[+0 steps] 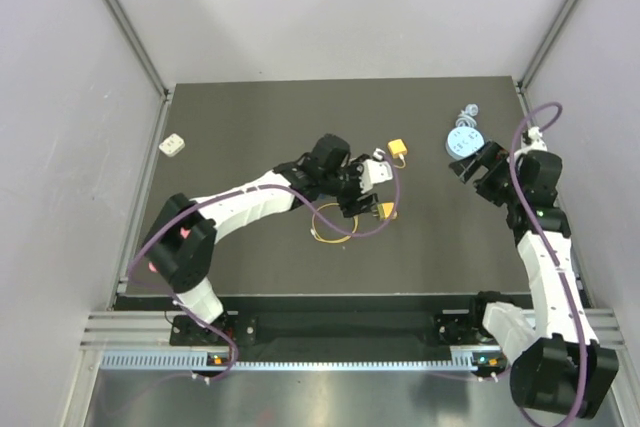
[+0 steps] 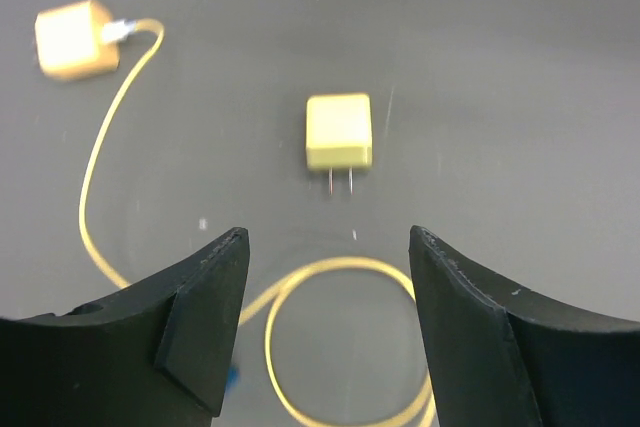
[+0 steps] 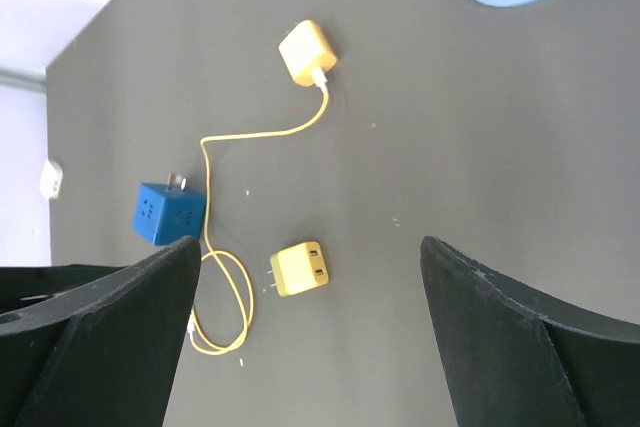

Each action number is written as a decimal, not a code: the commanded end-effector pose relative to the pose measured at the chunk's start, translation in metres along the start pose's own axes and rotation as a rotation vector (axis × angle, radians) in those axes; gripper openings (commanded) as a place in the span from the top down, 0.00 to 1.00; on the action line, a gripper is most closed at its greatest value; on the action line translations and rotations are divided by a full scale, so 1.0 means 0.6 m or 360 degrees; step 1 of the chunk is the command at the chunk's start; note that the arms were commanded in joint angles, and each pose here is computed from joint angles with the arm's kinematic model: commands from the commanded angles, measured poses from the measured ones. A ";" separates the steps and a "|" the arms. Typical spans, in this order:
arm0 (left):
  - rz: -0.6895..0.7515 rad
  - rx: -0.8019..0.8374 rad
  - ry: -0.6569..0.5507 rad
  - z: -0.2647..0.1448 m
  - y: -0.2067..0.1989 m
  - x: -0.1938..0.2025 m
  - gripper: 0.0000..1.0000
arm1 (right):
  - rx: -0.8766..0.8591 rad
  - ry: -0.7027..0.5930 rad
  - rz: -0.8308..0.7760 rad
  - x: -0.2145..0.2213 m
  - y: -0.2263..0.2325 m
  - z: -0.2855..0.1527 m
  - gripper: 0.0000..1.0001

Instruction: Insert the plug

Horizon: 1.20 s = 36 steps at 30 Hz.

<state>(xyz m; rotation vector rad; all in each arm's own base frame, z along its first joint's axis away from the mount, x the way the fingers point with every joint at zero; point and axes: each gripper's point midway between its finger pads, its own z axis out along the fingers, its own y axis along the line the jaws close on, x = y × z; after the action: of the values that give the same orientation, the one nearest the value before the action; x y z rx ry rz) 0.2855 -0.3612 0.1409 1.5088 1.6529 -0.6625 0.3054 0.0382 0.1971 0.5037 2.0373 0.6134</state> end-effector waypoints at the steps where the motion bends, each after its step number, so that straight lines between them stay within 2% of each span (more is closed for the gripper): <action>1: 0.0248 0.0053 -0.0042 0.040 -0.006 -0.031 0.30 | -0.0095 -0.0030 0.0097 -0.002 -0.005 -0.015 0.10; 5: 0.0310 0.0142 0.0003 0.082 -0.024 -0.014 0.30 | -0.0150 -0.0078 0.0087 -0.009 -0.005 -0.019 0.11; 14: 0.0358 0.0191 0.0050 0.159 -0.014 0.014 0.32 | -0.0196 -0.0105 0.0075 -0.015 0.004 -0.020 0.11; 22: 0.0327 0.0102 0.0092 0.186 0.007 0.033 0.33 | -0.0231 -0.0102 0.0071 -0.010 0.011 -0.025 0.11; 27: 0.0271 0.0167 0.0113 0.195 -0.007 0.049 0.38 | -0.0220 -0.0096 0.0077 -0.003 0.006 -0.026 0.10; 30: 0.0226 0.0206 0.0140 0.195 -0.016 0.058 0.54 | -0.0220 -0.0063 0.0099 0.006 0.002 -0.022 0.10; 31: 0.0211 0.0205 0.0136 0.191 -0.016 0.052 0.72 | -0.0230 -0.0046 0.0102 0.009 0.003 -0.020 0.10; 34: 0.0190 0.0170 0.0114 0.178 -0.015 0.040 0.89 | -0.0267 0.0052 0.0121 0.026 0.006 -0.016 0.11; 35: 0.0188 0.0124 0.0091 0.160 -0.012 0.030 0.99 | -0.0309 0.0098 0.0126 0.034 0.011 -0.015 0.11; 36: 0.0158 0.0092 0.0061 0.151 -0.011 0.021 1.00 | -0.0331 0.0122 0.0127 0.038 0.014 -0.014 0.11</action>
<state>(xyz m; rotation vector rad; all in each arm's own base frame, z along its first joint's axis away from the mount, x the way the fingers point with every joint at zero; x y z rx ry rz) 0.2963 -0.4229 0.0329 1.7430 1.6535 -0.6118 0.2888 0.0452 0.1853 0.5132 2.0023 0.8152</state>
